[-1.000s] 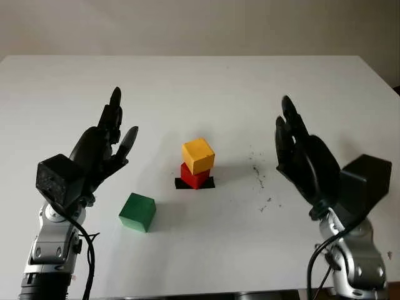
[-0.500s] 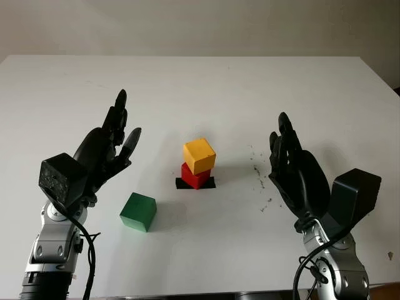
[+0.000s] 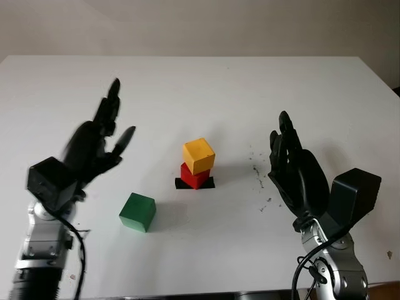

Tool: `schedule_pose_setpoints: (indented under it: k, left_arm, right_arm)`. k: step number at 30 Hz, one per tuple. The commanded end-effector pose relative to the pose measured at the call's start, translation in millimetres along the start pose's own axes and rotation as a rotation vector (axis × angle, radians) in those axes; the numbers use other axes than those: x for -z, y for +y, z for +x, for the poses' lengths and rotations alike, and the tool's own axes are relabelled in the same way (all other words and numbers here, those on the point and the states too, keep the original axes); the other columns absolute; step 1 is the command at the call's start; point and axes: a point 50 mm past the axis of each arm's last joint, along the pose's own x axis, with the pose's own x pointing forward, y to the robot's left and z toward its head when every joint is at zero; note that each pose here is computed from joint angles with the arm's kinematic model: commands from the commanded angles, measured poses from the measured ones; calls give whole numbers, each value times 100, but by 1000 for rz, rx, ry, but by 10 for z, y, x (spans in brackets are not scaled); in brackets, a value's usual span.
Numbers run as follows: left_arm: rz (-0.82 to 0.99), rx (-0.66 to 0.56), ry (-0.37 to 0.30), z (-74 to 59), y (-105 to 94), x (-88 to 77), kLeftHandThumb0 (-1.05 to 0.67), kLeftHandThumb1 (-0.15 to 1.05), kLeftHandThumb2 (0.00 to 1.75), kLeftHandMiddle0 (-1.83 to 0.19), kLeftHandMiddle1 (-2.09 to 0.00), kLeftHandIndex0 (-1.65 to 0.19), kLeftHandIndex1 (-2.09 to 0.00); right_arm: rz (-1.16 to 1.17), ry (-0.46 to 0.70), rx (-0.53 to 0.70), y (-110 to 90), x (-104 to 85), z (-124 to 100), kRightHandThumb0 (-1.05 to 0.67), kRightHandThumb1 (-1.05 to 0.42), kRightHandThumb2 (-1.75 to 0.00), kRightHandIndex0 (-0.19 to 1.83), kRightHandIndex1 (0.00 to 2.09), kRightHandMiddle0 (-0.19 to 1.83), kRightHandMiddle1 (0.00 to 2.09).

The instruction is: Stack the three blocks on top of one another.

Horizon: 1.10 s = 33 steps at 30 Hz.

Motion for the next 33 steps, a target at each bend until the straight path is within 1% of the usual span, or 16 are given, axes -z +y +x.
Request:
schedule_pose_setpoints:
  k: [1, 2, 3, 6, 8, 10, 13, 15, 18, 20, 27, 30, 33]
  left_arm:
    - [148, 93, -14, 5, 182, -150, -78, 105, 28, -11, -7, -21, -11]
    - [188, 140, -2, -14, 232, -201, -79, 105, 26, -11, -7, -22, -10]
    - [218, 174, 7, -30, 265, -252, -75, 105, 20, -11, -6, -25, -9]
    - [328, 268, 52, -73, 319, -394, -72, 104, 11, -8, -4, -29, -8]
    - [379, 309, 68, -103, 330, -456, -71, 103, 8, -6, -4, -31, -8]
    - [425, 351, 74, -138, 331, -499, -71, 99, 5, -5, -4, -33, -8]
    - [501, 432, 100, -195, 336, -554, -75, 95, 4, -2, -4, -36, -8]
    - [538, 460, 112, -228, 335, -586, -78, 93, 4, -2, -5, -38, -9]
    - [585, 492, 115, -295, 321, -624, -79, 91, 4, -3, -5, -41, -9]
    - [615, 498, 122, -342, 300, -640, -81, 94, 6, -2, -5, -40, -8]
    - [721, 507, 184, -458, 168, -645, -81, 97, 6, 3, -4, -30, -3]
    - [757, 510, 182, -493, 97, -632, -82, 99, 7, 4, -4, -26, -2]
    - [787, 508, 163, -534, 18, -593, -86, 102, 7, 4, -5, -25, -2]
  right_arm:
    - [-1, -25, 1, -17, -62, -1, -79, -105, -78, -19, 0, -19, 0]
    - [-2, -24, 2, -21, -64, 0, -79, -105, -78, -19, 0, -19, 0]
    - [-4, -23, 3, -23, -66, -1, -80, -105, -78, -19, 0, -19, 0]
    - [-7, -23, 3, -30, -64, -4, -80, -105, -78, -19, 0, -19, 0]
    - [-9, -21, 5, -31, -66, -6, -80, -105, -79, -19, 0, -19, 0]
    - [-10, -21, 8, -32, -69, -6, -81, -105, -78, -19, 0, -19, 0]
    - [-14, -19, 12, -43, -70, -3, -81, -105, -78, -19, 0, -19, 0]
    - [-11, -19, 13, -46, -71, -1, -81, -105, -77, -19, 0, -19, 0]
    - [-9, -18, 15, -45, -73, 2, -81, -105, -77, -19, 0, -19, 0]
    - [-5, -18, 12, -43, -74, 7, -81, -105, -77, -19, 0, -19, 0]
    - [-10, -20, 13, -45, -89, 29, -80, -105, -77, -19, 0, -19, 0]
    - [-13, -27, 9, -52, -106, 36, -80, -105, -77, -19, 0, -19, 0]
    - [-6, -35, 14, -58, -113, 46, -79, -105, -76, -19, 0, -19, 0]
